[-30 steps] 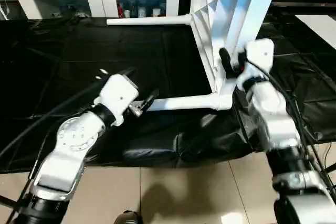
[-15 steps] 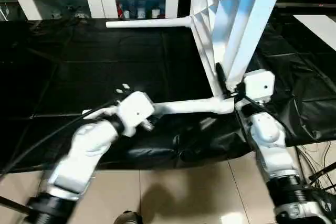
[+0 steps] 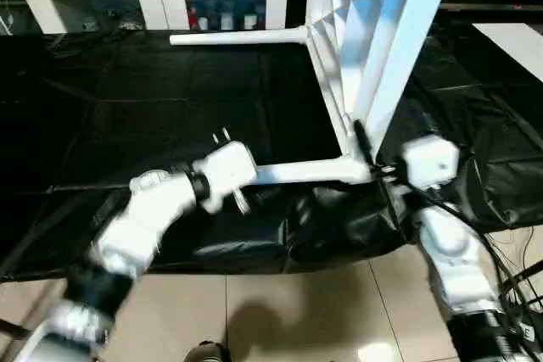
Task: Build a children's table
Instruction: Flip table
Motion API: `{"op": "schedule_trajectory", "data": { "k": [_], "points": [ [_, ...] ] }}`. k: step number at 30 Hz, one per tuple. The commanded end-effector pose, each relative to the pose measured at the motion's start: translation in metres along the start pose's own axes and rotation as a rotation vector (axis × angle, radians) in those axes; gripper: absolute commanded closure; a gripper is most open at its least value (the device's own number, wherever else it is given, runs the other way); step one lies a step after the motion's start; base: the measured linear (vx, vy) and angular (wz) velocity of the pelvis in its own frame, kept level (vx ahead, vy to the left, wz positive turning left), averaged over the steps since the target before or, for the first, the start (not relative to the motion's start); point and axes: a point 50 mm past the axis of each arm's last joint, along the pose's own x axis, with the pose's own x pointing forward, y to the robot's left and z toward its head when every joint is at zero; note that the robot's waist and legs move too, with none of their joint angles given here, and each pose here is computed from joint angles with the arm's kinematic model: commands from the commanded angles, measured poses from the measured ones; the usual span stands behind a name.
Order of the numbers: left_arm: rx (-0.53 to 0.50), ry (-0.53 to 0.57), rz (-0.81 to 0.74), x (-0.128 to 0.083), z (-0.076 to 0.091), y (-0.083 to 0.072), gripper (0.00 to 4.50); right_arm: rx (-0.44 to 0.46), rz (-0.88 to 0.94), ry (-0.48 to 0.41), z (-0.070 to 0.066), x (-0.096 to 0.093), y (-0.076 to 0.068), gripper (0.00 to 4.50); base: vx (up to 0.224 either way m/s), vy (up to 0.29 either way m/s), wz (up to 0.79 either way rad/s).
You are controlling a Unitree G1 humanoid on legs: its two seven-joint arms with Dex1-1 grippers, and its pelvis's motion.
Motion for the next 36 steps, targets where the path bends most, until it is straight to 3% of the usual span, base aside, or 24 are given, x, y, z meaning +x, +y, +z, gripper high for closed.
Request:
{"op": "schedule_trajectory", "data": {
  "k": [1,4,8,10,13,17,25,29,32,36],
  "points": [
    [0.03,0.023,-0.032,0.001,-0.003,0.001,0.0,-0.014,-0.003,-0.008,0.002,-0.004,-0.005,0.28,0.0,0.0,0.0],
    [0.008,0.072,-0.101,0.0,-0.012,0.003,0.0,-0.029,0.027,-0.031,0.006,-0.009,-0.004,0.28,0.0,0.0,0.0],
    [-0.057,0.025,-0.06,0.001,-0.008,0.013,0.0,-0.025,0.085,-0.059,0.014,-0.015,0.005,0.28,0.0,0.0,0.0],
    [-0.043,0.036,-0.064,0.001,-0.01,0.013,0.0,-0.013,0.112,-0.064,0.016,-0.019,0.01,0.28,0.0,0.0,0.0],
    [0.009,0.084,-0.09,0.002,-0.017,0.009,0.0,0.004,0.15,-0.058,0.016,-0.024,0.019,0.28,0.0,0.0,0.0],
    [-0.031,0.065,-0.083,-0.001,-0.017,0.009,0.0,0.0,0.252,-0.039,0.014,-0.029,0.034,0.28,0.0,0.0,0.0],
    [-0.023,0.12,-0.081,-0.002,-0.028,0.009,0.0,-0.005,0.368,0.019,0.006,-0.034,0.047,0.28,0.0,0.0,0.0],
    [-0.011,0.17,-0.08,0.008,-0.03,0.013,0.0,0.022,0.424,0.18,-0.013,-0.035,0.057,0.28,0.0,0.0,0.0],
    [-0.035,0.169,-0.066,0.009,-0.029,0.016,0.0,0.048,0.438,0.21,-0.015,-0.035,0.059,0.28,0.0,0.0,0.0],
    [-0.025,0.226,-0.047,0.007,-0.035,0.018,0.0,0.066,0.438,0.371,-0.031,-0.04,0.063,0.28,0.0,0.0,0.0]
  ]
}}
